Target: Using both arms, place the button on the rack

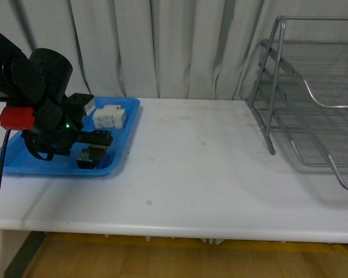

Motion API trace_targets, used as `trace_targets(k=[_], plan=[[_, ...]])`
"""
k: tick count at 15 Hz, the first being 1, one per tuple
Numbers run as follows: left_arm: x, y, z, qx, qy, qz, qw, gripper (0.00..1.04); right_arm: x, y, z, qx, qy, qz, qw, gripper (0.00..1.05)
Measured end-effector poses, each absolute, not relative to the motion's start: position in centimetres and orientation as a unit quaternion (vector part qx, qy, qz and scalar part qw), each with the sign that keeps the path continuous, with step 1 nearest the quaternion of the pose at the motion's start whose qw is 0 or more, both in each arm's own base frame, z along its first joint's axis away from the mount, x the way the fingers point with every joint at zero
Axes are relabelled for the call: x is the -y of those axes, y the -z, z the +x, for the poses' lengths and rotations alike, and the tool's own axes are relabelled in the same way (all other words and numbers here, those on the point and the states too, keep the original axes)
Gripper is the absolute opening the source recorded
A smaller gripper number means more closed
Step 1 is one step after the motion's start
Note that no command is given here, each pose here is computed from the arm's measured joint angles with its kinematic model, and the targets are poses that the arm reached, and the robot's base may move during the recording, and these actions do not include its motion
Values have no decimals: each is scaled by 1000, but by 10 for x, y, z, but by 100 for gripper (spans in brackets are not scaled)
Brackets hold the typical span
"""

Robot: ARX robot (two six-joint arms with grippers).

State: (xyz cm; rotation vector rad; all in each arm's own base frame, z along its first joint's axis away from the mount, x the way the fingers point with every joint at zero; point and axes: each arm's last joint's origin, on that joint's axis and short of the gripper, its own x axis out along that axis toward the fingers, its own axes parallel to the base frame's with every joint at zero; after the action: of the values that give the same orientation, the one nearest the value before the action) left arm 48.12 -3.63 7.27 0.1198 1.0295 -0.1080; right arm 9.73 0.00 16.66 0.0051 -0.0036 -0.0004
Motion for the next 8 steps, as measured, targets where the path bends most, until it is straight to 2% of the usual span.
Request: trace_targets(k=[2,3,4,6,8], plan=[[37,-72,481,-497,58,54,864,60,0,-167,97,2,0,3,1000,98],[38,-76,483,-494,58,54,866,44,0,-167,97,2,0,3,1000,98],[38,-78,485,-489,58,53,869,37,0,-167,97,2,0,3,1000,98],[39,-84,486,-474,59,51,877,36,0,-167,97,2,0,3,1000,98],[41,-126,473,-423,74,45,902,36,0,-167,97,2,0,3,1000,98]])
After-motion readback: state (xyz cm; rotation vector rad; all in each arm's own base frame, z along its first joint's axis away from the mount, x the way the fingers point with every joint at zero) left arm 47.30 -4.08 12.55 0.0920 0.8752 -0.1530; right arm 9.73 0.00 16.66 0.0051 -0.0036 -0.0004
